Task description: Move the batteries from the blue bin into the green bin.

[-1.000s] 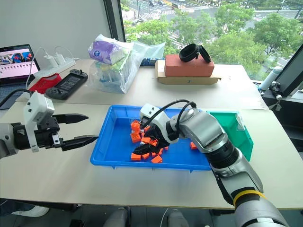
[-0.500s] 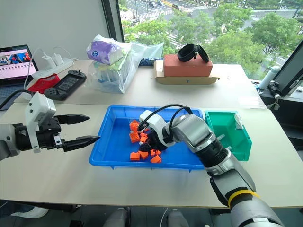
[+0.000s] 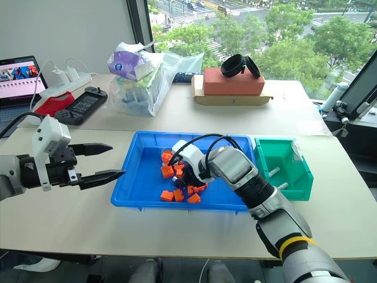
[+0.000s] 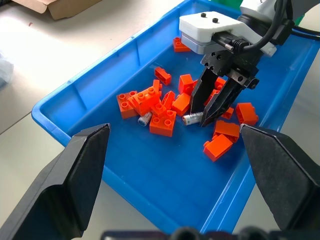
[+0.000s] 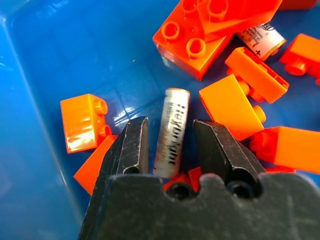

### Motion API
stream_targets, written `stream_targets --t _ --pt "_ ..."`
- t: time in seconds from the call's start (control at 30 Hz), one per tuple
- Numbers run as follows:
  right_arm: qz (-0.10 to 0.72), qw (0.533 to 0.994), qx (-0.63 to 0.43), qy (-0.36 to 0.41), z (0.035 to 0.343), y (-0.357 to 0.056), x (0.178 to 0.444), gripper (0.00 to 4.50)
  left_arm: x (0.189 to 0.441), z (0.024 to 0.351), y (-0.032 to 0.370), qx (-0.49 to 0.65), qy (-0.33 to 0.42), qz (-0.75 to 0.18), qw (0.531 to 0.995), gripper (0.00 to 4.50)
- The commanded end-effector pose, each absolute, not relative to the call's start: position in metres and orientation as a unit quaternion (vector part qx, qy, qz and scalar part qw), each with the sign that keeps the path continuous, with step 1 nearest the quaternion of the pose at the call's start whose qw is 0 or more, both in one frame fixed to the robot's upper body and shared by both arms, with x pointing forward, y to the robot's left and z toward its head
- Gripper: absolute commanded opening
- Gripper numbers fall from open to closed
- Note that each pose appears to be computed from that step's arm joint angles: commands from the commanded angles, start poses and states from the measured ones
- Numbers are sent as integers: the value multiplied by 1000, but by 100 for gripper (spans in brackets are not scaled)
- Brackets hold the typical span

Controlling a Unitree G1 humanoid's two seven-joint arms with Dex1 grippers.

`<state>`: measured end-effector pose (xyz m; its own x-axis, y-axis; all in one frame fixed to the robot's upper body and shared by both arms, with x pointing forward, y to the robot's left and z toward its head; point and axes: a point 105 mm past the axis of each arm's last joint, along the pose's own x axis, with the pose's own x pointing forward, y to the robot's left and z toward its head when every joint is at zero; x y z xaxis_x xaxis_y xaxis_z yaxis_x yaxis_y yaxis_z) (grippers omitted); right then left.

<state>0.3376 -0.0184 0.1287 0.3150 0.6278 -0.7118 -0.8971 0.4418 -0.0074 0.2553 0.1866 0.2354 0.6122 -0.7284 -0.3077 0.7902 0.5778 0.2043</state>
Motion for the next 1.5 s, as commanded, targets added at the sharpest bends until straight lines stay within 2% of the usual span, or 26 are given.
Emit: stream_targets --t 0.03,0.13,0.2,0.23,0.43,0.53,0.67,0.8,0.97,1.13,1.23,1.43,1.5 --pt "487 783 -221 316 130 -16 338 175 254 245 187 180 79 -424 884 450" --pt "492 781 -228 308 133 -16 337 101 254 245 187 181 78 -425 884 450" --pt "512 779 -219 289 150 -16 332 39 254 244 187 187 83 -426 881 450" --pt "520 778 -212 281 159 -16 329 28 253 243 187 191 87 -427 880 450" --pt "563 776 -148 244 212 -24 313 28 255 246 181 182 80 -439 876 450" --pt "575 780 -114 217 245 -45 308 28 256 249 175 173 69 -453 872 450" --pt "468 852 -145 184 269 -107 340 28 252 256 160 143 47 -494 856 450" --pt "361 905 -169 150 300 -172 359 28 243 263 145 108 34 -545 831 450" --pt "265 914 -237 195 285 -240 358 28 250 262 143 113 36 -546 829 450" --pt "259 905 -244 233 263 -258 343 28 252 258 141 128 45 -553 822 450" --pt "231 903 -244 269 238 -271 345 28 253 256 141 131 49 -557 818 450" --pt "213 870 -300 328 195 -281 345 28 264 259 150 148 47 -533 832 450" --pt "205 870 -303 331 194 -285 346 129 265 260 154 150 46 -527 835 450"
